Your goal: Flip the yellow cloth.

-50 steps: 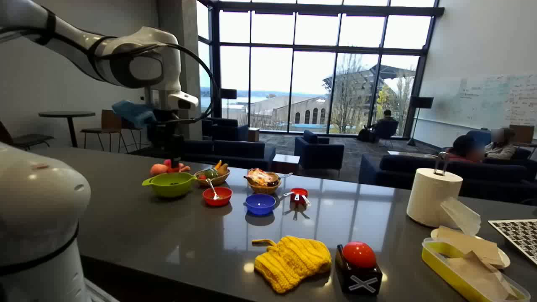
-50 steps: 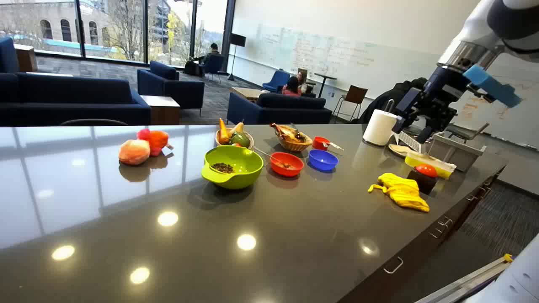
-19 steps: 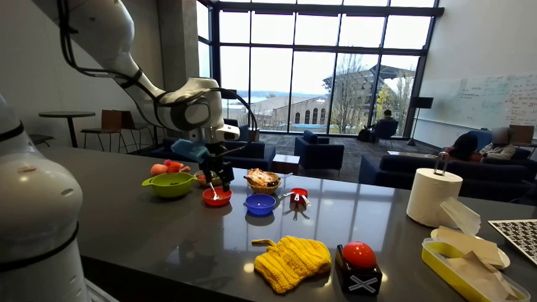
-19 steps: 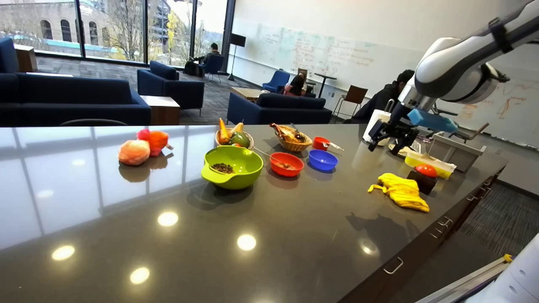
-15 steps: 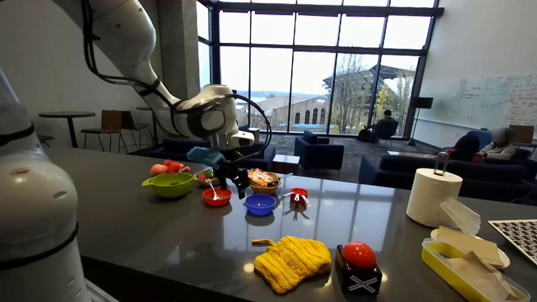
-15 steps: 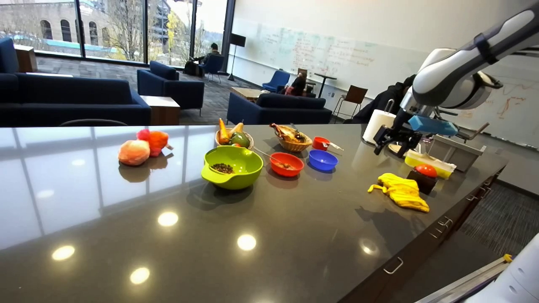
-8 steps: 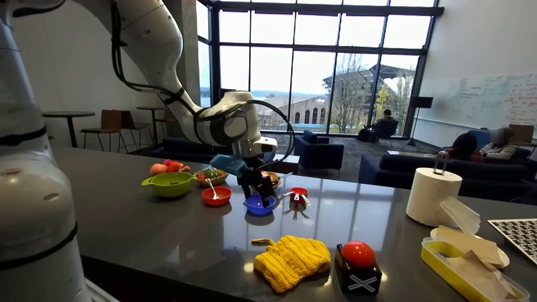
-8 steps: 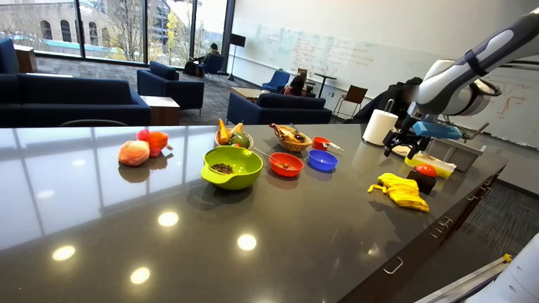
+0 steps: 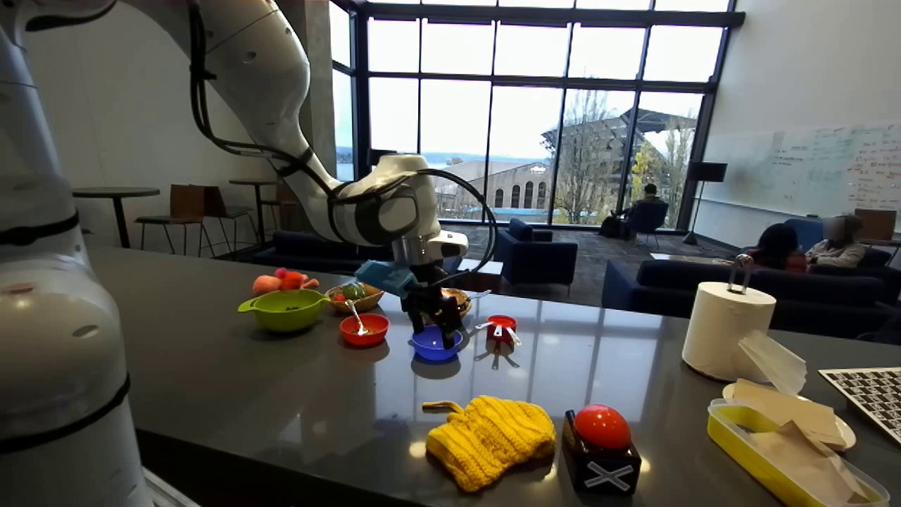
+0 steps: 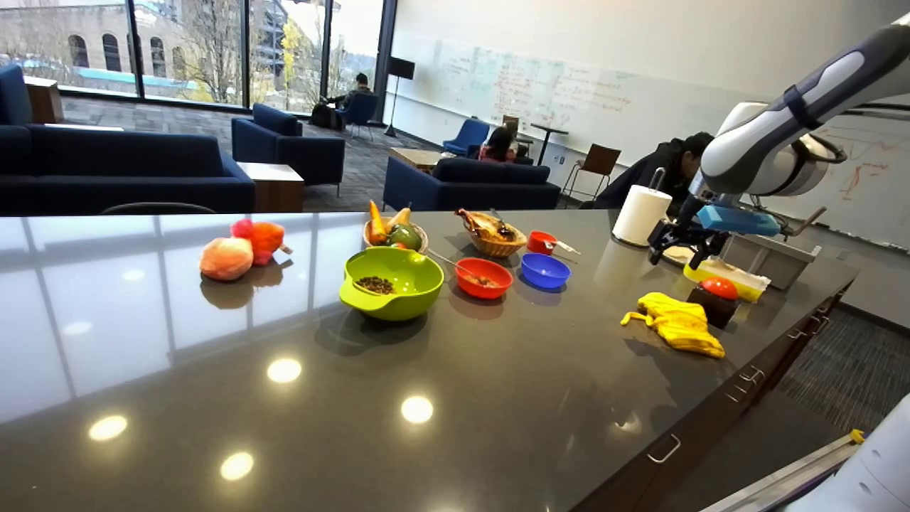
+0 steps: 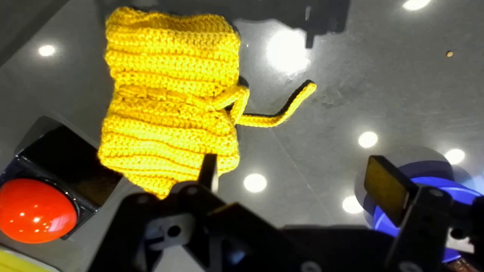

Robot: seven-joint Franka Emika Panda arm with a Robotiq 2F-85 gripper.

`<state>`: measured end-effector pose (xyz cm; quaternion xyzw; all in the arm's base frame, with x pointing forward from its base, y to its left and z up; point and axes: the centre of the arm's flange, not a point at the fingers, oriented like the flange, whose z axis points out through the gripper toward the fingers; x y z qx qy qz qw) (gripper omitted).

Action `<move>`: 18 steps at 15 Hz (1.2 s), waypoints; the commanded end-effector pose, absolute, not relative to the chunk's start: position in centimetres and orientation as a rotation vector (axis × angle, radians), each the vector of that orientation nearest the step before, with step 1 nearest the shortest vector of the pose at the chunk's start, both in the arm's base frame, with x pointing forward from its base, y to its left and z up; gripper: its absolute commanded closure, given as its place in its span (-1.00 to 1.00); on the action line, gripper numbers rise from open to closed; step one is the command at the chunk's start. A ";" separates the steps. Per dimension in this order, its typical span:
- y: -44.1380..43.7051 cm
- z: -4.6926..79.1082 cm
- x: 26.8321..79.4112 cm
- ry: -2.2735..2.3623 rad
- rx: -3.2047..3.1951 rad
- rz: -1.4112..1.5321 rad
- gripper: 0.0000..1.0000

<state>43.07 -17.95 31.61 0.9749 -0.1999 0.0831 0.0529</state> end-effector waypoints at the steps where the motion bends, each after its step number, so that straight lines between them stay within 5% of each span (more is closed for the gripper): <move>1: -17.9 31.6 43.1 -0.608 2.964 0.253 -1.00; 18: -27.1 26.2 51.9 -0.565 2.933 0.147 -1.00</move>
